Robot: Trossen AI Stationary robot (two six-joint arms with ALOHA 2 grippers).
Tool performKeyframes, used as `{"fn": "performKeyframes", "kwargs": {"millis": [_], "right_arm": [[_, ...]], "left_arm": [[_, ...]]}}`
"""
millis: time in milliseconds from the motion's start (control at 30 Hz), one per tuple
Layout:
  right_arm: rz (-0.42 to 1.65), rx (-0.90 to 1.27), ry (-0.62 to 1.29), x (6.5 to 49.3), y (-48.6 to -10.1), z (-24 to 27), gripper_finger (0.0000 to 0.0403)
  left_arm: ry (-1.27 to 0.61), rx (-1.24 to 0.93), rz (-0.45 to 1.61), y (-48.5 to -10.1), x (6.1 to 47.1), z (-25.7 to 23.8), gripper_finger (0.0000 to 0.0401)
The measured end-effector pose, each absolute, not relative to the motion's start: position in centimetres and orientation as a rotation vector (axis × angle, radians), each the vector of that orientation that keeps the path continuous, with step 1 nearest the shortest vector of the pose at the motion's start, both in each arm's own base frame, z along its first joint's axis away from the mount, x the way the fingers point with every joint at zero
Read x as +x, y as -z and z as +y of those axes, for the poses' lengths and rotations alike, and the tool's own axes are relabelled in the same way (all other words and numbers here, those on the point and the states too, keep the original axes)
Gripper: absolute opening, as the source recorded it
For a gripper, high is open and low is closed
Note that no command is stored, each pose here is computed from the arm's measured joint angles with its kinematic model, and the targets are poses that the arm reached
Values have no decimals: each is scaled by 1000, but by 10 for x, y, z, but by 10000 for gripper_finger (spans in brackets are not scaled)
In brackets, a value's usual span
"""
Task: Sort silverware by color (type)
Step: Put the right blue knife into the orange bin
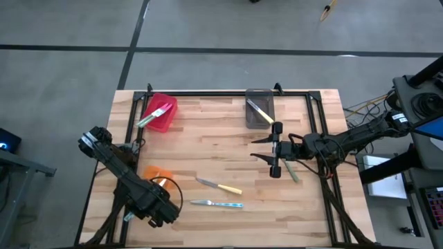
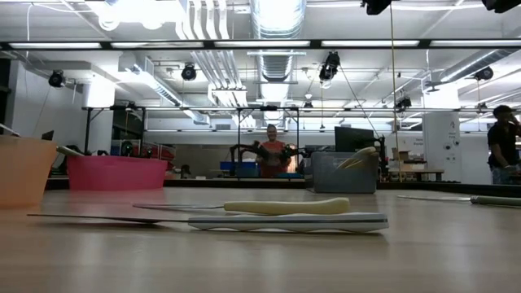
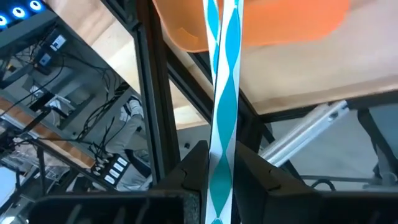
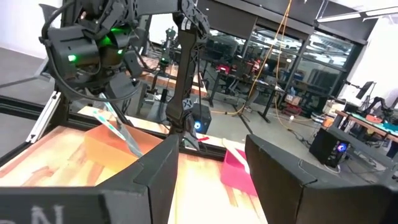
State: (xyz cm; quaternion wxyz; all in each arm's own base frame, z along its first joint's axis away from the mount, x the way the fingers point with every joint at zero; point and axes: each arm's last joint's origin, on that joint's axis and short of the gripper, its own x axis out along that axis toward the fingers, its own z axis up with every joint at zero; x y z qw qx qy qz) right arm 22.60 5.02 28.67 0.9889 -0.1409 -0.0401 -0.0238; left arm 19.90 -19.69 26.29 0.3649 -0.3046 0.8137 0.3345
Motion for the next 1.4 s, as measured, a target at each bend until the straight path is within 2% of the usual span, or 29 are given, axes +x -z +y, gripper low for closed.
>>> {"fn": "performKeyframes", "kwargs": {"millis": [567,1133,1400], "right_arm": [[-80,-285,48,226,-287,50,178],[-80,-290,48,226,-287,50,178],[-80,-290,48,226,-287,50,178]], "left_arm": [[-919,-745,2121,-232,192,-191,36],[-899,-763,2104,-228,193,-192,36],[-918,-746,2049,-228,195,-191,55]]}}
